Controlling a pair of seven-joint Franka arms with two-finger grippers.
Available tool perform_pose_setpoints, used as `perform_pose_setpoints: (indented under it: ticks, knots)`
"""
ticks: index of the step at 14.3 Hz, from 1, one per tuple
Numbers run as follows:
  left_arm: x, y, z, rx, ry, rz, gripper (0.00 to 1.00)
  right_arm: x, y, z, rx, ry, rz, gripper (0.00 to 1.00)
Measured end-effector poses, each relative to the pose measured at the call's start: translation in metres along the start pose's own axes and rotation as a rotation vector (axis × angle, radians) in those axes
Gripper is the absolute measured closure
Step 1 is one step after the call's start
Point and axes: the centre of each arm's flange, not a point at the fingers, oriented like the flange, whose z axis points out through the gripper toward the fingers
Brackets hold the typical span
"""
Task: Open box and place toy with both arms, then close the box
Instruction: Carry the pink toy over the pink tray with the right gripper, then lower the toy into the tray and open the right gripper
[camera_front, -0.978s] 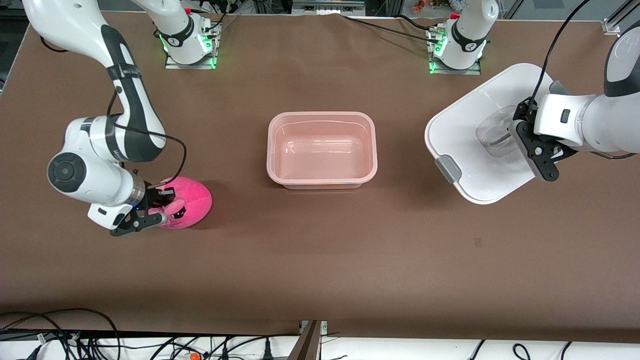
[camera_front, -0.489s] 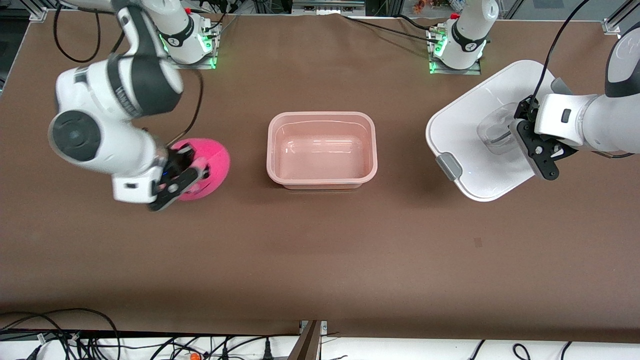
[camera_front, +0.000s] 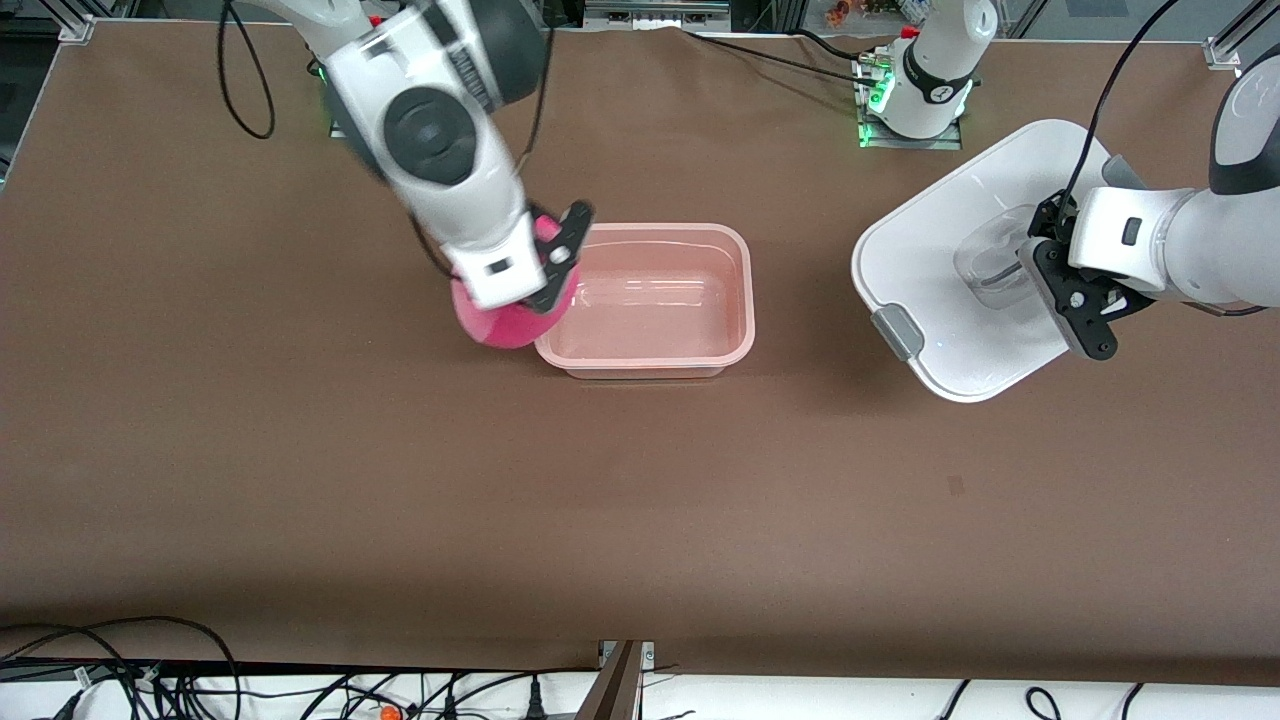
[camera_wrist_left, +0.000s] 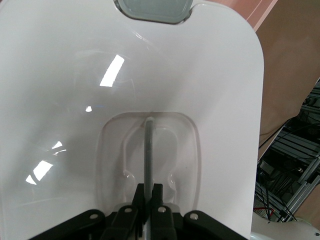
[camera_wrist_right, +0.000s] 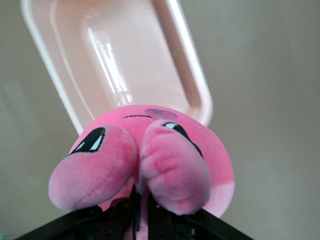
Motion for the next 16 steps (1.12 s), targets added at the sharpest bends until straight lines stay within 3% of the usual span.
perform_pose_setpoints:
  ticks: [4, 9, 16]
  knots:
    - [0.001, 0.001, 0.000, 0.000, 0.000, 0.003, 0.93, 0.054, -0.061, 0.029, -0.056, -0.037, -0.118, 0.93]
    - [0.003, 0.003, 0.001, -0.001, -0.002, 0.009, 0.93, 0.084, -0.064, 0.086, -0.087, -0.087, -0.161, 0.93]
    - [0.004, 0.003, 0.001, -0.001, -0.003, 0.011, 0.93, 0.111, -0.059, 0.141, -0.182, -0.107, -0.174, 0.93]
